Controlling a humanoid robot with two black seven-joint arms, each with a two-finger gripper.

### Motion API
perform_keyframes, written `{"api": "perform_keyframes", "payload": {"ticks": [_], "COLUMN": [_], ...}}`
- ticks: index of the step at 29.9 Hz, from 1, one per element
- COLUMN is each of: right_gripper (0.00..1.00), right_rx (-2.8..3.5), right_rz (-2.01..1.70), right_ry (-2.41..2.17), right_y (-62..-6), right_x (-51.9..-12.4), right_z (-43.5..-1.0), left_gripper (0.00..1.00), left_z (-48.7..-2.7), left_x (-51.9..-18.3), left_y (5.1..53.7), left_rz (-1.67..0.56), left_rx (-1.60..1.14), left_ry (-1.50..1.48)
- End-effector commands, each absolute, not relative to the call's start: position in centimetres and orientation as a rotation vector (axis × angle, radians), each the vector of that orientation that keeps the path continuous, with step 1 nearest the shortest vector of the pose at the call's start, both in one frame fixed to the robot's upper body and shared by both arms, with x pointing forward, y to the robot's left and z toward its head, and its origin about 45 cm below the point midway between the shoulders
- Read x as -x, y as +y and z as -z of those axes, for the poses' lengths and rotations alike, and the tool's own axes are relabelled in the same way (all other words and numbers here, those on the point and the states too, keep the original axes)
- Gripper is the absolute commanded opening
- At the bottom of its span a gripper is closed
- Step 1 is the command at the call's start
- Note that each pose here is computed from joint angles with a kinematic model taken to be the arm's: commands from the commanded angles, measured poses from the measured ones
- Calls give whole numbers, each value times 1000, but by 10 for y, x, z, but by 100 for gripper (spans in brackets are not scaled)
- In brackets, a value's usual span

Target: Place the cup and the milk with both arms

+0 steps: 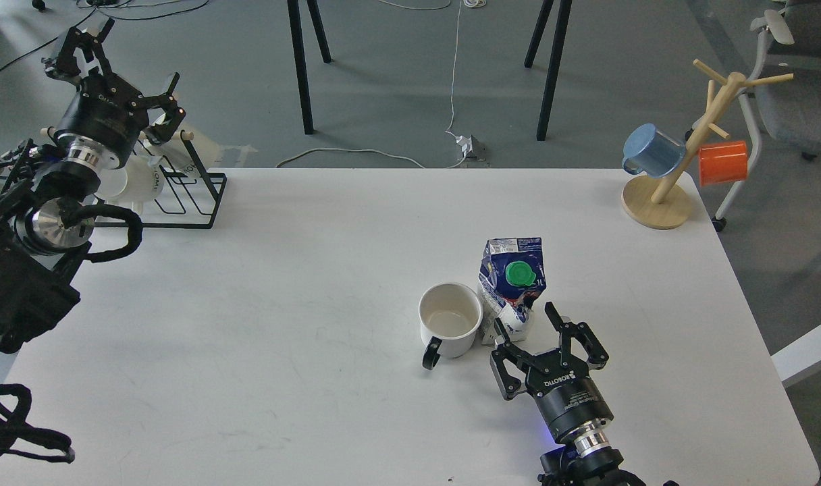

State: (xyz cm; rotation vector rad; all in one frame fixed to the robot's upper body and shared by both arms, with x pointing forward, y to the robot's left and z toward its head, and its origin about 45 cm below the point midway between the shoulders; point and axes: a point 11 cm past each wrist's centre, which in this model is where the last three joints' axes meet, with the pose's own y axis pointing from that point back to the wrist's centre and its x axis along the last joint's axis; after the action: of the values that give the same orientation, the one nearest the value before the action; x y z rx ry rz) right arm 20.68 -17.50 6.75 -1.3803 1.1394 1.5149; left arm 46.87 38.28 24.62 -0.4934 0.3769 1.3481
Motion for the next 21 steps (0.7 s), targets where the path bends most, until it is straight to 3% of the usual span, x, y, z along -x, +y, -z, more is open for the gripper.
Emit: {"api": "perform_keyframes", "payload": {"ticks": [1, 12, 21], "right_gripper": [98, 98, 98], "right_rx": [1371, 1455, 1708], "right_rz": [-1527, -1539, -1132], "right_ry": [1153, 1324, 1504], "right_y": [-178, -239, -369], "right_x": [-196, -140, -192], "right_z": [-65, -60, -142], "left_gripper": [100, 100, 100], "left_z": [-242, -239, -236], "left_x": [-466, -464, -465], "left_y": [385, 387, 384], "left_rz": [-1355, -1361, -1373], "left_rx": [489, 489, 487], "left_ry": [383, 386, 395]}}
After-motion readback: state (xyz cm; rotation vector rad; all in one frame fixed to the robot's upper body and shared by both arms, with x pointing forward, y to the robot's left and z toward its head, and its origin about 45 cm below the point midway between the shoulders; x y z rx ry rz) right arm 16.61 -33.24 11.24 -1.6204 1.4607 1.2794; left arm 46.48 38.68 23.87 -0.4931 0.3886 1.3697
